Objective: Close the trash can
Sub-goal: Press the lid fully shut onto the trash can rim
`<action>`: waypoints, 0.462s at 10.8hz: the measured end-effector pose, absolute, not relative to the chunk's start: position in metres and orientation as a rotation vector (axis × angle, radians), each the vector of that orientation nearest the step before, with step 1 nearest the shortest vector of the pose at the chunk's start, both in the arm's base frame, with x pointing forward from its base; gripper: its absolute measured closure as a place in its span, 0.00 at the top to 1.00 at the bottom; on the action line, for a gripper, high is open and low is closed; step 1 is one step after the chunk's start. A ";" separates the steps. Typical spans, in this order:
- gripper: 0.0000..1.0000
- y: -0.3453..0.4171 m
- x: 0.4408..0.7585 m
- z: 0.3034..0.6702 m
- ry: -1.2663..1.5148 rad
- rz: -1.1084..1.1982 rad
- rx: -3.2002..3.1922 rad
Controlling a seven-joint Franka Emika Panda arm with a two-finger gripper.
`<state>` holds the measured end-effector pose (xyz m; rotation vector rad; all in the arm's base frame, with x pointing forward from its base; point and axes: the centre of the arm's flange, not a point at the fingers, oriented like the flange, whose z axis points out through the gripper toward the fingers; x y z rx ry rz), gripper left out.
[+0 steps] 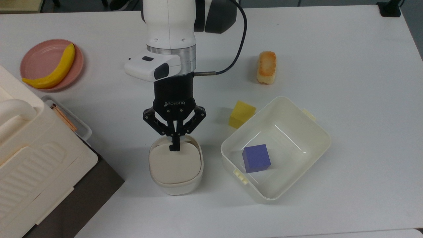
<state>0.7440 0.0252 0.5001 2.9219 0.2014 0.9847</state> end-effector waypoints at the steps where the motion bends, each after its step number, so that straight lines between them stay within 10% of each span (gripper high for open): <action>1: 0.01 0.023 0.742 0.498 0.205 0.925 2.938; 5: 0.01 0.020 0.739 0.448 0.234 0.738 2.966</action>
